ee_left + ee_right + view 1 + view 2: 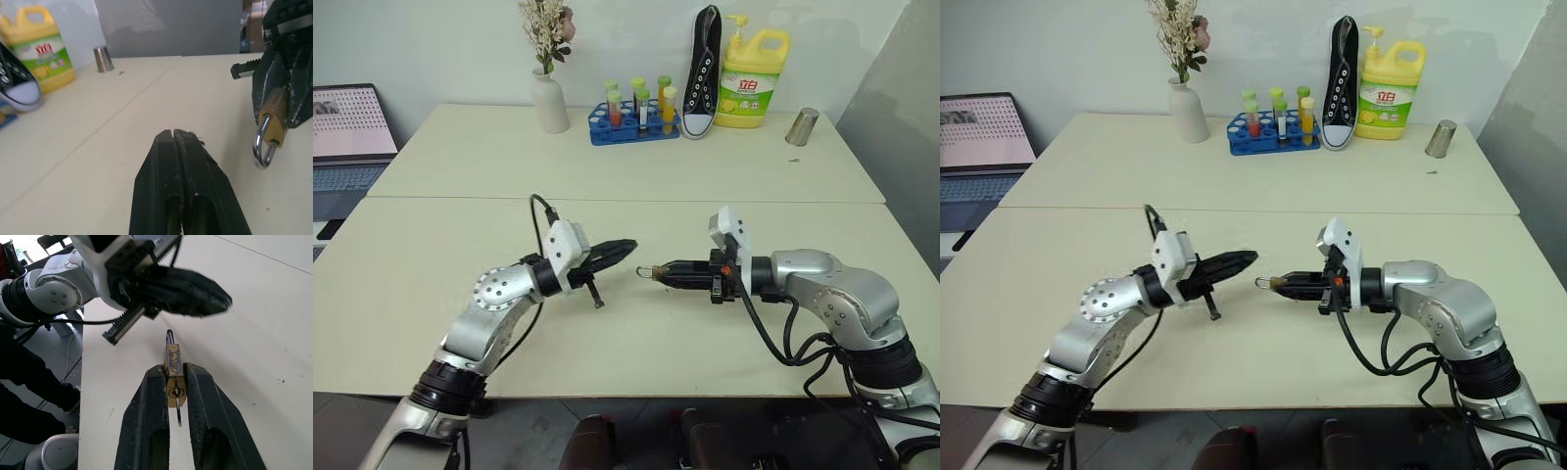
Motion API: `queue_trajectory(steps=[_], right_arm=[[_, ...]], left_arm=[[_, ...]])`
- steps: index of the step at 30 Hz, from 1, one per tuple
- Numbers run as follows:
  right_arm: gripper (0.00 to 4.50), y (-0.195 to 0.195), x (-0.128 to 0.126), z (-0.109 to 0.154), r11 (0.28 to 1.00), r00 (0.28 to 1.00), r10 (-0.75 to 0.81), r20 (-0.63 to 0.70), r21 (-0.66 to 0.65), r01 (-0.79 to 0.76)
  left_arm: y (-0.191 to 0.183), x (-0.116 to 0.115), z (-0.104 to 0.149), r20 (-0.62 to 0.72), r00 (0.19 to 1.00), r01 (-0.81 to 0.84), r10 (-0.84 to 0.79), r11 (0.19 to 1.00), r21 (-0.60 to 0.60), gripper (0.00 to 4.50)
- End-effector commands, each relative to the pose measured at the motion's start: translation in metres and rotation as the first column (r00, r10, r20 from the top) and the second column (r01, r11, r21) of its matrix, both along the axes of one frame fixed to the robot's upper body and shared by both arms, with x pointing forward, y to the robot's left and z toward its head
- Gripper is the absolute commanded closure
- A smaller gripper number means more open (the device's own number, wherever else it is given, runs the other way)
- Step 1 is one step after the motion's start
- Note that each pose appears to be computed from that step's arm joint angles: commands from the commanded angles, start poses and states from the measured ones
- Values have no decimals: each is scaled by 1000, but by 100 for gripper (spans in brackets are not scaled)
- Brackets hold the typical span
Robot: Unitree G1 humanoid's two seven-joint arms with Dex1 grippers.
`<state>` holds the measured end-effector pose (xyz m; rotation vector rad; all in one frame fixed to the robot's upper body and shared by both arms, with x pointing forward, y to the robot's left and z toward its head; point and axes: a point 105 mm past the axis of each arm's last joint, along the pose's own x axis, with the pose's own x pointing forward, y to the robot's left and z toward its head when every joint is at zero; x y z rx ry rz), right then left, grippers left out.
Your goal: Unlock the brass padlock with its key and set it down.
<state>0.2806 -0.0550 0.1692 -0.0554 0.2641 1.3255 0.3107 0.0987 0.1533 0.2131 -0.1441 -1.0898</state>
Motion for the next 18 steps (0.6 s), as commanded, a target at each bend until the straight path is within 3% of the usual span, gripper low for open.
queue_trajectory(steps=[1,18], right_arm=[[436,4,-6,16,999,998,33,56,34,-35],[436,2,-2,14,999,998,11,55,33,-13]], left_arm=[[-10,-7,13,-33,997,67,-69,997,-42,450],[-8,-31,6,-219,966,122,-137,989,-79,450]])
